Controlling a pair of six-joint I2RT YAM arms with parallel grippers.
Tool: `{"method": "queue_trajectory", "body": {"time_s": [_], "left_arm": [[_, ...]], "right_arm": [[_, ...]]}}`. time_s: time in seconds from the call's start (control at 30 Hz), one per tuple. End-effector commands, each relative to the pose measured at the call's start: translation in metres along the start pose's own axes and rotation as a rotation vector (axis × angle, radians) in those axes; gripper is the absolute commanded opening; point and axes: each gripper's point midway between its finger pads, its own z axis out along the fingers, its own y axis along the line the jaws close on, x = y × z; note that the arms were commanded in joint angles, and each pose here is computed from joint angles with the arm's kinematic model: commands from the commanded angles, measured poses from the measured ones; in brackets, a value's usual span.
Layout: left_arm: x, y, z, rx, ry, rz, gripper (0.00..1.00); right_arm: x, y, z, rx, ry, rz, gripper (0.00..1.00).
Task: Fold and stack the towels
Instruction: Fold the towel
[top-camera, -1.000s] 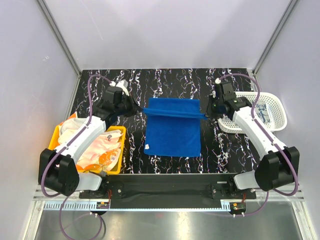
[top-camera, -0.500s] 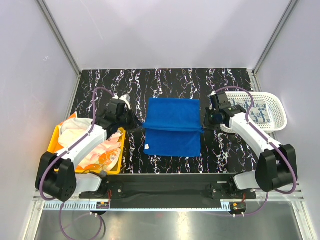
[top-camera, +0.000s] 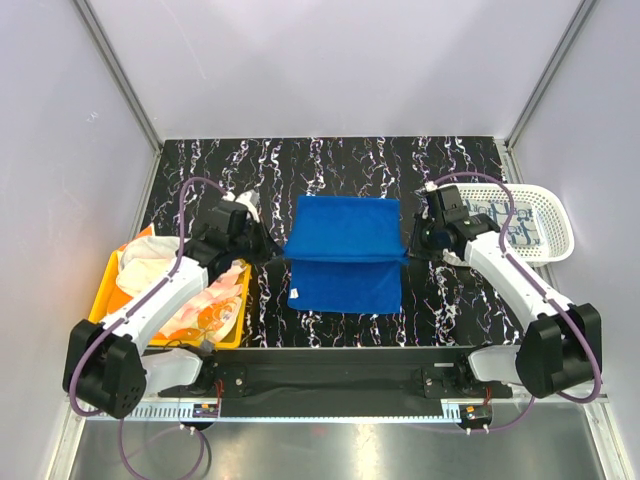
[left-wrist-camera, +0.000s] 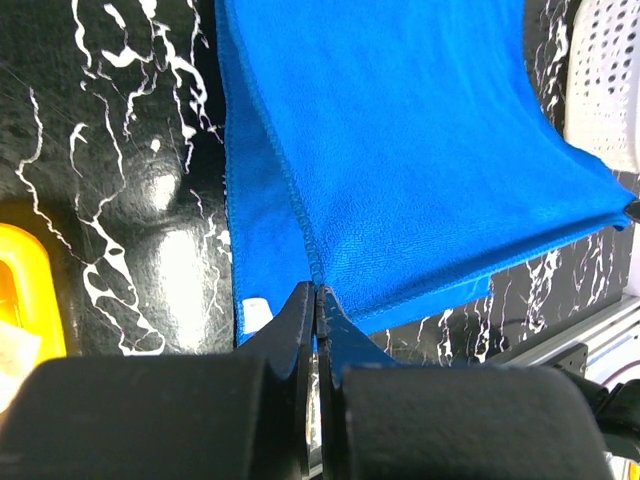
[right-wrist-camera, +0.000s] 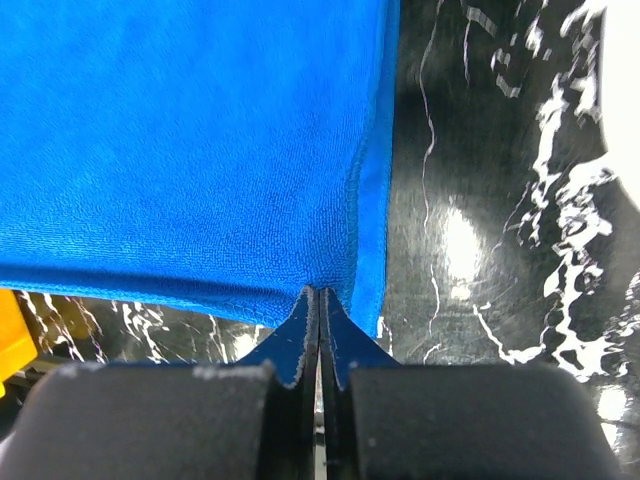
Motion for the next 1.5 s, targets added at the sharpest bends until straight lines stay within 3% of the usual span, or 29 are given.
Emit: {"method": "queue_trajectory", "body": {"time_s": [0.0, 0.37, 0.57, 1.17, 1.47], "left_arm": [[0.007, 0.003, 0.001, -0.002, -0.003, 0.012, 0.0], [0.072, 0.032, 0.03, -0.063, 0.141, -0.012, 0.0], [0.086, 0.041, 0.038, -0.095, 0.176, -0.015, 0.0], [0.02, -0.008, -0.022, -0.052, 0.025, 0.072, 0.0], [0.032, -0.004, -0.027, -0.038, 0.035, 0.06, 0.0]], "right_arm": [[0.016, 0.002, 0.006, -0.029, 0.032, 0.007, 0.0], [0.083, -0.013, 0.054, -0.024, 0.225, 0.074, 0.0], [0.095, -0.015, 0.062, -0.012, 0.259, 0.074, 0.0], [0.027, 0.006, -0.014, 0.017, 0.079, -0.002, 0.0], [0.032, 0.004, -0.026, 0.008, 0.06, 0.008, 0.0]]}}
